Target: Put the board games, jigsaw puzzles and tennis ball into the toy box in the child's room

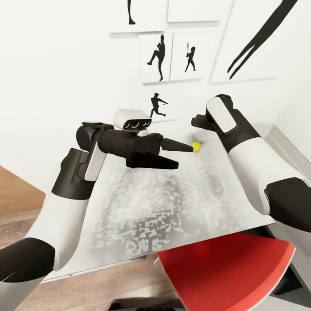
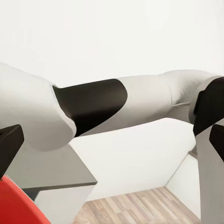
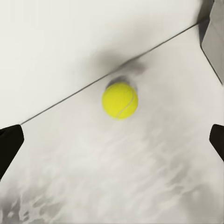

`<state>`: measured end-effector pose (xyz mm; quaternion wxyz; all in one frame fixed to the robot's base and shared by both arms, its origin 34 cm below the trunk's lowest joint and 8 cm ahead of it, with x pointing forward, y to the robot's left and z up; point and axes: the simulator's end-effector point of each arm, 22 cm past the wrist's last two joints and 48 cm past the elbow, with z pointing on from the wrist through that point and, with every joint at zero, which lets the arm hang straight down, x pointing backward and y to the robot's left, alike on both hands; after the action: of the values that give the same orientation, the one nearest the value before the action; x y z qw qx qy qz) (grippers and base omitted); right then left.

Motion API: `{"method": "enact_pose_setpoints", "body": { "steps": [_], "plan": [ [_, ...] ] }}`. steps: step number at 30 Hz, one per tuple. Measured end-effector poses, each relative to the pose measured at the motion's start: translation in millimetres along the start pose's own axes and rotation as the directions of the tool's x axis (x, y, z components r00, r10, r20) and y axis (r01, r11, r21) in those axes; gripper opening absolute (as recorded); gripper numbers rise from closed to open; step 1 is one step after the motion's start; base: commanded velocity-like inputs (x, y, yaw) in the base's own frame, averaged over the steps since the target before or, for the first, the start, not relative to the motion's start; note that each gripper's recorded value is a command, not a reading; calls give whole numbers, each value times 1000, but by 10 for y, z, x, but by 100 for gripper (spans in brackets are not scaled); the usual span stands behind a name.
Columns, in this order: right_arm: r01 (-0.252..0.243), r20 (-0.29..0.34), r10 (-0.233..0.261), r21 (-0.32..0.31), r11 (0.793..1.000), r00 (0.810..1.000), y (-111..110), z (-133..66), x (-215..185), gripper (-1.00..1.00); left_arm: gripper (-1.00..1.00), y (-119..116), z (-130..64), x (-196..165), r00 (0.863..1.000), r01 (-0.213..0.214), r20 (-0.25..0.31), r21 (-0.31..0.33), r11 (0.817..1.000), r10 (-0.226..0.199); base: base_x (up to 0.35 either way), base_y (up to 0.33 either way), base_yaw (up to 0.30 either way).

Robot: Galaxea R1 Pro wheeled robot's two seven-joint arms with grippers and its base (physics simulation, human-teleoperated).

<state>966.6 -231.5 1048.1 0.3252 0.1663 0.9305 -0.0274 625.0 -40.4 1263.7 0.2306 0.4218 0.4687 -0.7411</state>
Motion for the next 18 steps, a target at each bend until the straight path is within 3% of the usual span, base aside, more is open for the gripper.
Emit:
{"method": "enact_pose_setpoints", "body": {
  "steps": [18],
  "plan": [
    [0,0,0,1,1000,1000,-4,4,1,100,100,6,2,11,1000,3,-1,0,1000,-3,13,-9,0]
  ]
}}
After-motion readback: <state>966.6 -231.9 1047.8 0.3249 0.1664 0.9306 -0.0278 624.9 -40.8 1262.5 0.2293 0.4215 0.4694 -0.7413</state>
